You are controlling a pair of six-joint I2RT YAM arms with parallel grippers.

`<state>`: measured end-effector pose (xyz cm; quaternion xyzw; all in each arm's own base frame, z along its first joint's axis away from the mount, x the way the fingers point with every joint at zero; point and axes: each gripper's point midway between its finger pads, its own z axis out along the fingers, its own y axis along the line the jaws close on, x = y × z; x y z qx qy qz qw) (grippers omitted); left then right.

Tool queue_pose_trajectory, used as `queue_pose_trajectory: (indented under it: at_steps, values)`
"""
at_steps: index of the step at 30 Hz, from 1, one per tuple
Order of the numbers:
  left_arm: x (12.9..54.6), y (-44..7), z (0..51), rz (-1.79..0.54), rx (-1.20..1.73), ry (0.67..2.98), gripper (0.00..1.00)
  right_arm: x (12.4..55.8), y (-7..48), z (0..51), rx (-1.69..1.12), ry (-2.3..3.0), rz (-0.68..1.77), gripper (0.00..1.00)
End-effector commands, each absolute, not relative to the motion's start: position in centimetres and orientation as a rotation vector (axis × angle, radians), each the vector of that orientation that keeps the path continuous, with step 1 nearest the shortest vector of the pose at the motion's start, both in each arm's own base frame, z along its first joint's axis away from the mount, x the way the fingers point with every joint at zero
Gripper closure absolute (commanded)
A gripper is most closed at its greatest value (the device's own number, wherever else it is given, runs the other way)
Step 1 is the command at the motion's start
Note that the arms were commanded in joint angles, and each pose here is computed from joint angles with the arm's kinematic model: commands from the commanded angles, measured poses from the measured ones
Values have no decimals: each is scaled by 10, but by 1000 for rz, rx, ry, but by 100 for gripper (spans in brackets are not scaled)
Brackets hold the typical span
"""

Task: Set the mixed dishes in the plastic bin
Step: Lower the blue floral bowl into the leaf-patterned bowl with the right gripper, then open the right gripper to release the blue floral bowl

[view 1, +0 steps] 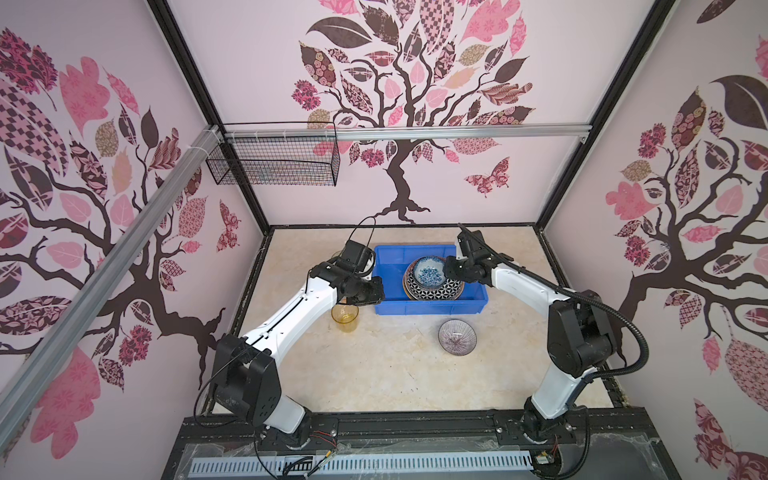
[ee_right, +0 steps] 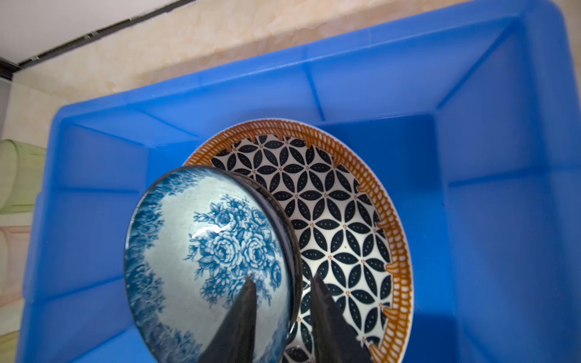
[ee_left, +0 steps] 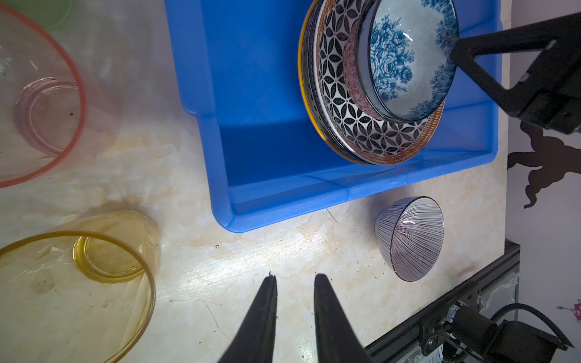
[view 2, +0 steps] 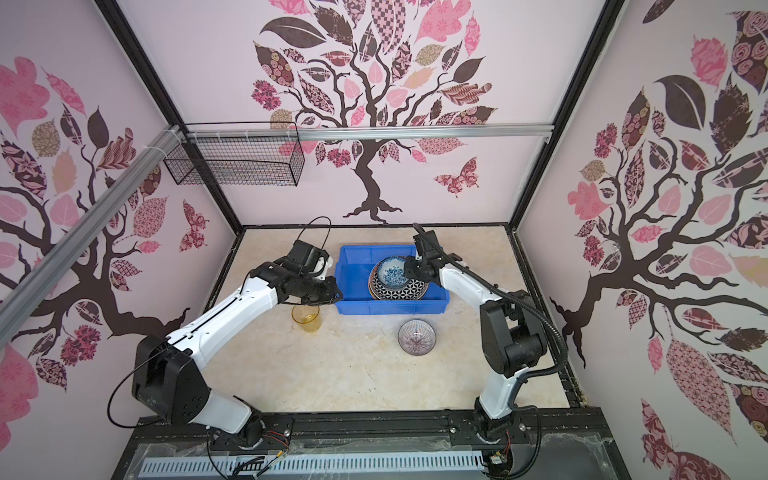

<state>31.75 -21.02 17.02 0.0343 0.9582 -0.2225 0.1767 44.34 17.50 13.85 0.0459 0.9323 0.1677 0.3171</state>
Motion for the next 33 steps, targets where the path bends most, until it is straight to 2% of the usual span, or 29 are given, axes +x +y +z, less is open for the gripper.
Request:
queue_pose_trajectory:
  at_steps: [1, 11, 33]
  values:
    - [313, -203, 166, -601, 97, 2725, 75, 432, 171, 172, 101, 2399, 474, 59]
    - [304, -198, 163, -595, 87, 2727, 75, 394, 159, 189, 80, 2383, 487, 54]
    - [286, -204, 172, -542, 127, 2710, 75, 337, 137, 176, 74, 2423, 460, 48]
